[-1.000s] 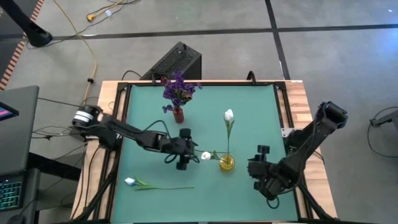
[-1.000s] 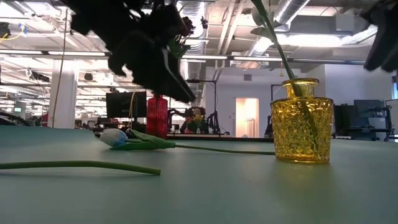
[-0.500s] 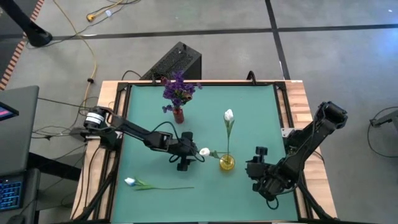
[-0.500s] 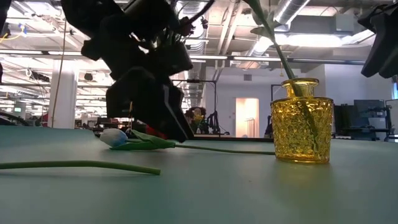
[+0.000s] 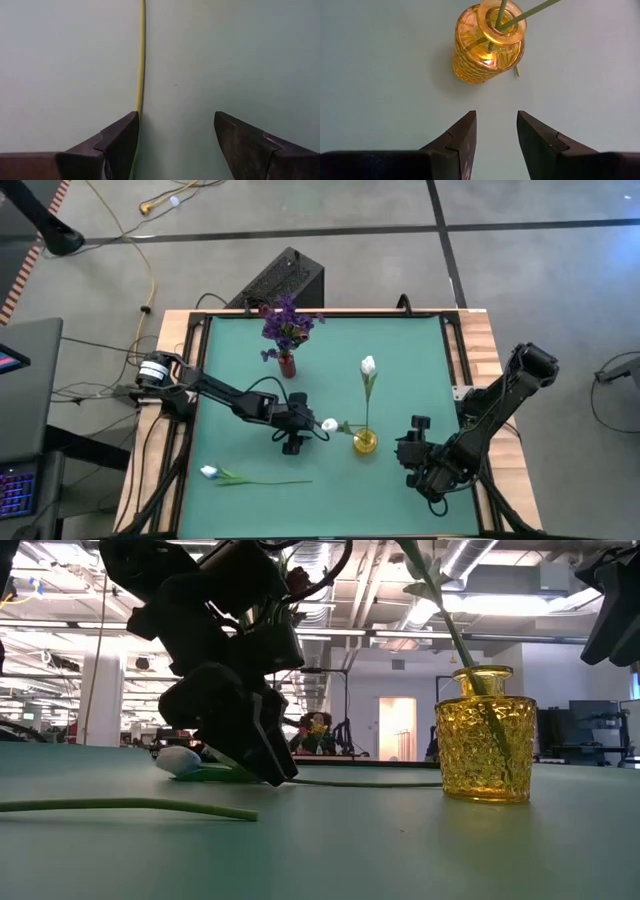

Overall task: Sort flowers into vase by color
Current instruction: Put the top white-blue flower into the yellow flower vase

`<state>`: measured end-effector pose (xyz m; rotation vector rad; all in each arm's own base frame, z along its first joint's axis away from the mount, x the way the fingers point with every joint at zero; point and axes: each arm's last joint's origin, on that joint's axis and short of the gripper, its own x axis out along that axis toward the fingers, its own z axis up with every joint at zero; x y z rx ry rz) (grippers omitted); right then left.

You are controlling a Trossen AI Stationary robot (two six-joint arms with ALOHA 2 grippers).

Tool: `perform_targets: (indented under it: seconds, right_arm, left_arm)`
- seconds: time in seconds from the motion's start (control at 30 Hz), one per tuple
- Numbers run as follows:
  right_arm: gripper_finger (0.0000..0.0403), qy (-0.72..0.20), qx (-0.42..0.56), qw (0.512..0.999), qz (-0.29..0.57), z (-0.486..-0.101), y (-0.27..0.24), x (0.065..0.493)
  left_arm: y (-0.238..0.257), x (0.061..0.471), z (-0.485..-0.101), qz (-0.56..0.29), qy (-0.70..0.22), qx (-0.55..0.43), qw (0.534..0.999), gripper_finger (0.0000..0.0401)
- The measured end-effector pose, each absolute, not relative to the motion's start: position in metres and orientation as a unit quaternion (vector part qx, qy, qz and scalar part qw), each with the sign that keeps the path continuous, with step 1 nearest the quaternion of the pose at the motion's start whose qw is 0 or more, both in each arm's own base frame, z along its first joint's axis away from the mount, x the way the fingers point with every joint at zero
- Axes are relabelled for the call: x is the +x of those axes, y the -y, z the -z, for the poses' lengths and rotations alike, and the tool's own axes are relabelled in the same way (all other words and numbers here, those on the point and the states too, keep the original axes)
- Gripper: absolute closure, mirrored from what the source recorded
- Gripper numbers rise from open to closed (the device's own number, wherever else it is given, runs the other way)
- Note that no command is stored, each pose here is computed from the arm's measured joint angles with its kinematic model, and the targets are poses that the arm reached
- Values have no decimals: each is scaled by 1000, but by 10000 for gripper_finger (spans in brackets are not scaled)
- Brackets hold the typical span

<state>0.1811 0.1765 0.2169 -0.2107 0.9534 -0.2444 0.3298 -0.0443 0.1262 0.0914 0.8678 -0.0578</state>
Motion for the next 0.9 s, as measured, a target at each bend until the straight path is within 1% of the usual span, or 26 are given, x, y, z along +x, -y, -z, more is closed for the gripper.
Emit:
perform_targets:
  seconds: [0.1, 0.2, 0.47, 0.6, 0.77, 0.9]
  right_arm:
    - [237, -457, -101, 876, 117, -217, -177, 181]
    - [237, -457, -101, 876, 117, -217, -177, 181]
    - [237, -457, -101, 876, 117, -217, -177, 181]
    - [237, -457, -102, 876, 116, -217, -177, 181]
    - [237, -457, -105, 876, 114, -217, -177, 181]
    - [237, -450, -106, 881, 103, -227, -180, 186]
  left_arm:
    - [44, 330, -126, 29, -421, 43, 906, 157]
    - [45, 330, -126, 32, -421, 42, 905, 170]
    - [44, 328, -125, 33, -433, 42, 900, 223]
    - [44, 327, -124, 29, -437, 34, 899, 259]
    - [44, 326, -124, 18, -440, 13, 898, 314]
    - [44, 323, -127, 15, -452, -7, 892, 360]
